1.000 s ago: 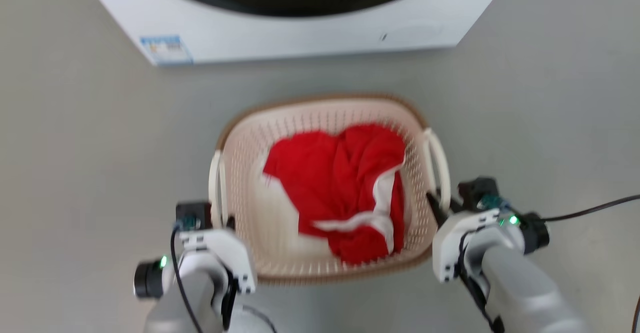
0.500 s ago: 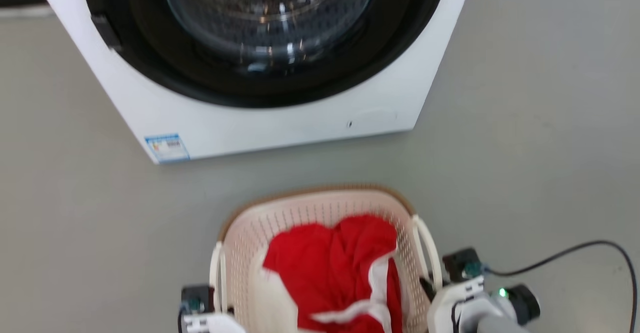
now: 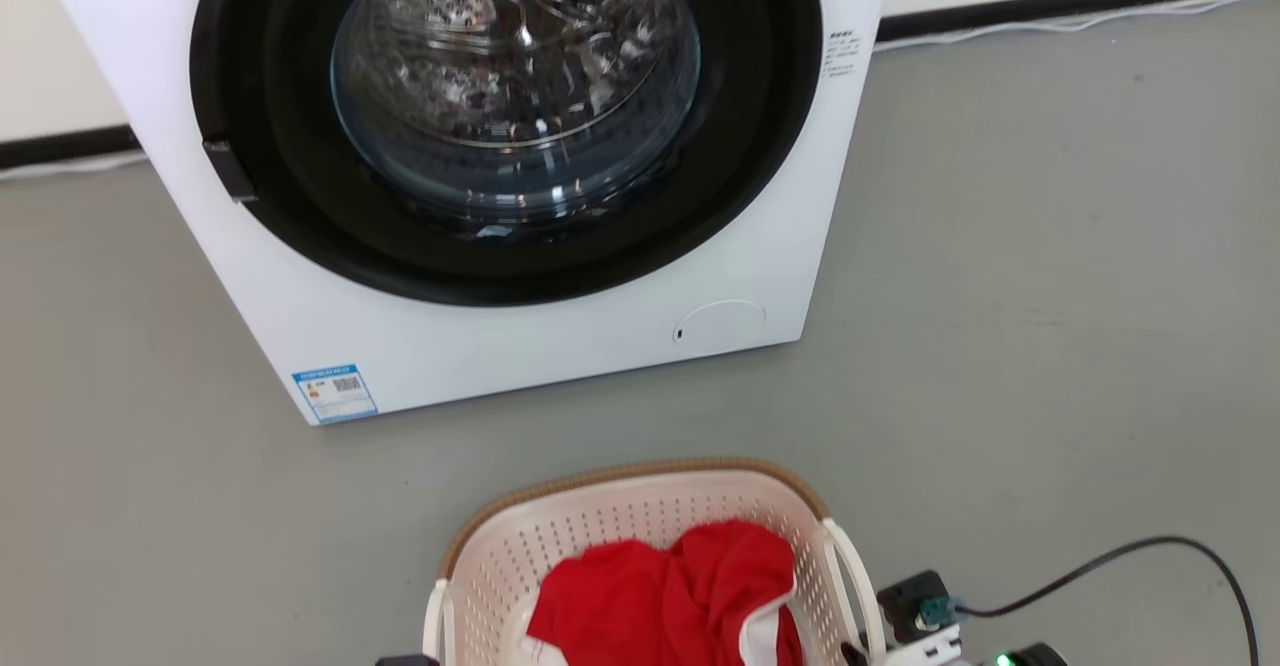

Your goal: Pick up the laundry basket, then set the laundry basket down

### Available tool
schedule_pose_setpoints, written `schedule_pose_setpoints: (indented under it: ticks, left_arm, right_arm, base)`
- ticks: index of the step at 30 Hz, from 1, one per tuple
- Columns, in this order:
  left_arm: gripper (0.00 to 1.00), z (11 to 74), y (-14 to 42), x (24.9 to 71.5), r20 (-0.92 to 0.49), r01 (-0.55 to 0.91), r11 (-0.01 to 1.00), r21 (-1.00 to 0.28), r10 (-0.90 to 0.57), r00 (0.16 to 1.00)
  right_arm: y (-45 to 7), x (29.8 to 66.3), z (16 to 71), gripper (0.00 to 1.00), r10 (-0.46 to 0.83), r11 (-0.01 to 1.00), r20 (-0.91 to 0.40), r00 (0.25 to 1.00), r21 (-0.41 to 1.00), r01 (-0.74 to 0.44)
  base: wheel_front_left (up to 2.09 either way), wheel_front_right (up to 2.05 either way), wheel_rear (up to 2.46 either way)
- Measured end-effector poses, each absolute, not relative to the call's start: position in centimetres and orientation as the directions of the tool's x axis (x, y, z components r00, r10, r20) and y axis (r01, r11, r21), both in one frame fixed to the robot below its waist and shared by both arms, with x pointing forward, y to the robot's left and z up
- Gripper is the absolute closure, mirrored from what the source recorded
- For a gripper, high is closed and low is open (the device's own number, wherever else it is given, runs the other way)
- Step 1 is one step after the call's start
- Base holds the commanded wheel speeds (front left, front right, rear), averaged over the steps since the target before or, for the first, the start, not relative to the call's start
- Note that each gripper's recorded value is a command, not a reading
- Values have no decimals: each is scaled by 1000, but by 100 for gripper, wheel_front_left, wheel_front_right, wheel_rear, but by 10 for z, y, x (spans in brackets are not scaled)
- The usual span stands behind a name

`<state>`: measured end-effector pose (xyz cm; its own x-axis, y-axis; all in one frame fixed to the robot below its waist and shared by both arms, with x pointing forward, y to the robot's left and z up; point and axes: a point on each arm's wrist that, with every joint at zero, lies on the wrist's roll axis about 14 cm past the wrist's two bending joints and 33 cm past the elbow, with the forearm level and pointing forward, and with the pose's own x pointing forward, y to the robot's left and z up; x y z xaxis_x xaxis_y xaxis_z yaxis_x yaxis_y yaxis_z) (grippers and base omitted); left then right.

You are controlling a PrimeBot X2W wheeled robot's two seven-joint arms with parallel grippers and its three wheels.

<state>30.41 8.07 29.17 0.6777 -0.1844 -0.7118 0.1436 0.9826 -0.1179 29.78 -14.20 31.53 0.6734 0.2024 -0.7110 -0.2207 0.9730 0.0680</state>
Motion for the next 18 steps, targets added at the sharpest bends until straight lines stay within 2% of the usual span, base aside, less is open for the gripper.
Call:
schedule_pose_setpoints:
  ticks: [4, 18]
  left_arm:
    - [100, 291, 78, 296, -720, 166, 980, -109, -193, 666]
    - [100, 292, 82, 289, -727, 165, 982, -87, -176, 663]
  right_arm:
    - [-143, 285, 311, 100, 197, 975, -722, 663, 74, -210]
    - [-136, 280, 310, 100, 213, 972, -725, 655, 90, -217]
  base:
    - [0, 0, 0]
    - [0, 0, 0]
